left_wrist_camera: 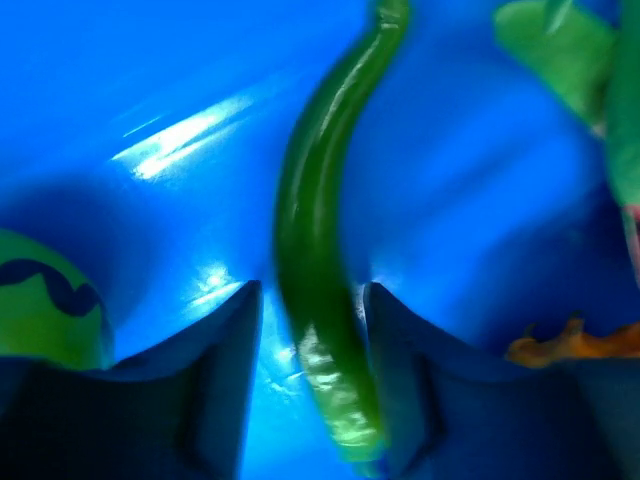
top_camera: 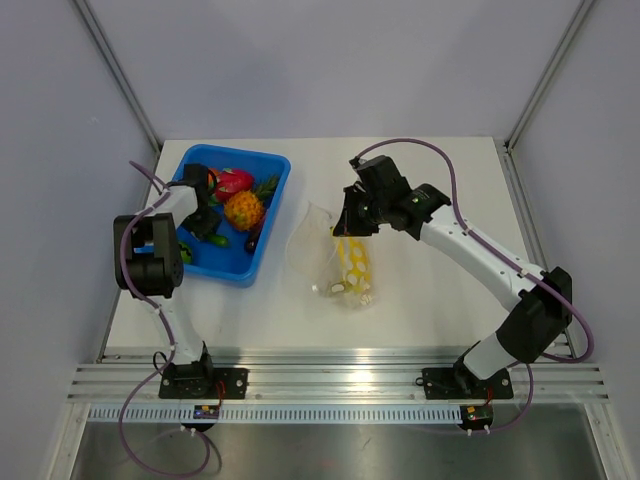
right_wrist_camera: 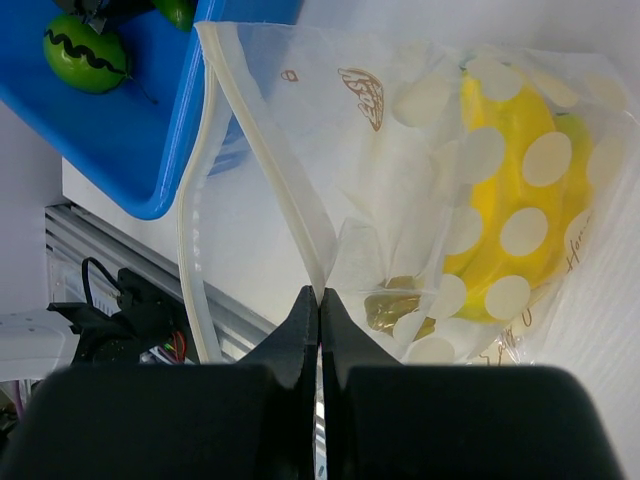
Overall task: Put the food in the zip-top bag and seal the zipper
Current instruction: Pick up the fake vegetable from the bin.
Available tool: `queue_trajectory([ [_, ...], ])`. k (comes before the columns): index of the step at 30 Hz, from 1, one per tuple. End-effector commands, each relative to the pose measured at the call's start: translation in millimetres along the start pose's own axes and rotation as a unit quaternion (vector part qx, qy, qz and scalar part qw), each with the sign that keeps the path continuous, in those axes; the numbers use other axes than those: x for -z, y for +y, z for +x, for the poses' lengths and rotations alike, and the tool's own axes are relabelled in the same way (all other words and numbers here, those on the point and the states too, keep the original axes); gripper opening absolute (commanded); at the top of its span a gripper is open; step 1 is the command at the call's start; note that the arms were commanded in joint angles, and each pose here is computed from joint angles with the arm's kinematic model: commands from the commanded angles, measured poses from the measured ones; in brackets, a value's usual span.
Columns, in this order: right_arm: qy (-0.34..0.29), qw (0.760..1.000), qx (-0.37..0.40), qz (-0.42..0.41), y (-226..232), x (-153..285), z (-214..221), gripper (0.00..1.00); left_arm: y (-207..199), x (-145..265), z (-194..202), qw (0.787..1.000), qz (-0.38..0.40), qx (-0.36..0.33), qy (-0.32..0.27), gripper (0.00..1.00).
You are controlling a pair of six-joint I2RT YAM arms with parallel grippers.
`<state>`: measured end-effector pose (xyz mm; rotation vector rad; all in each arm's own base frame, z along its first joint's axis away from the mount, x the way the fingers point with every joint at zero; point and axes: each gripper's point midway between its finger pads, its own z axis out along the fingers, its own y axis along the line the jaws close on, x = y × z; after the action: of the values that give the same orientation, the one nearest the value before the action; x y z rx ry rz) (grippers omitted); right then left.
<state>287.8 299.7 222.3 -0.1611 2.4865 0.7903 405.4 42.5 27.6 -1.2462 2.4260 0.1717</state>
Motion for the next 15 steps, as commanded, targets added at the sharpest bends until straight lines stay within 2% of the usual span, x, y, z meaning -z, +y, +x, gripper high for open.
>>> queue_trajectory([
  [1, -0.022, 0.999, 0.004, -0.031, 16, 14, -6, 0.00, -4, 12, -17, 1.000, 0.000, 0.005, -0.025, 0.43],
  [4, -0.023, 0.999, 0.002, -0.030, 16, 15, -5, 0.00, -5, 38, -30, 0.999, 0.018, 0.010, -0.050, 0.29],
  [6, -0.025, 0.999, 0.002, -0.031, 16, 17, -5, 0.00, -3, 56, -39, 0.997, 0.030, 0.006, -0.071, 0.26],
  [7, -0.024, 0.999, 0.002, -0.030, 16, 17, -5, 0.00, -4, 78, -48, 0.994, 0.048, 0.002, -0.094, 0.20],
  [10, -0.027, 0.999, 0.001, -0.033, 17, 19, -6, 0.00, -2, 123, -68, 0.986, 0.078, 0.000, -0.145, 0.12],
  [15, -0.026, 0.999, -0.003, -0.036, 18, 17, -5, 0.00, 5, 177, -85, 0.973, 0.120, -0.027, -0.197, 0.05],
])
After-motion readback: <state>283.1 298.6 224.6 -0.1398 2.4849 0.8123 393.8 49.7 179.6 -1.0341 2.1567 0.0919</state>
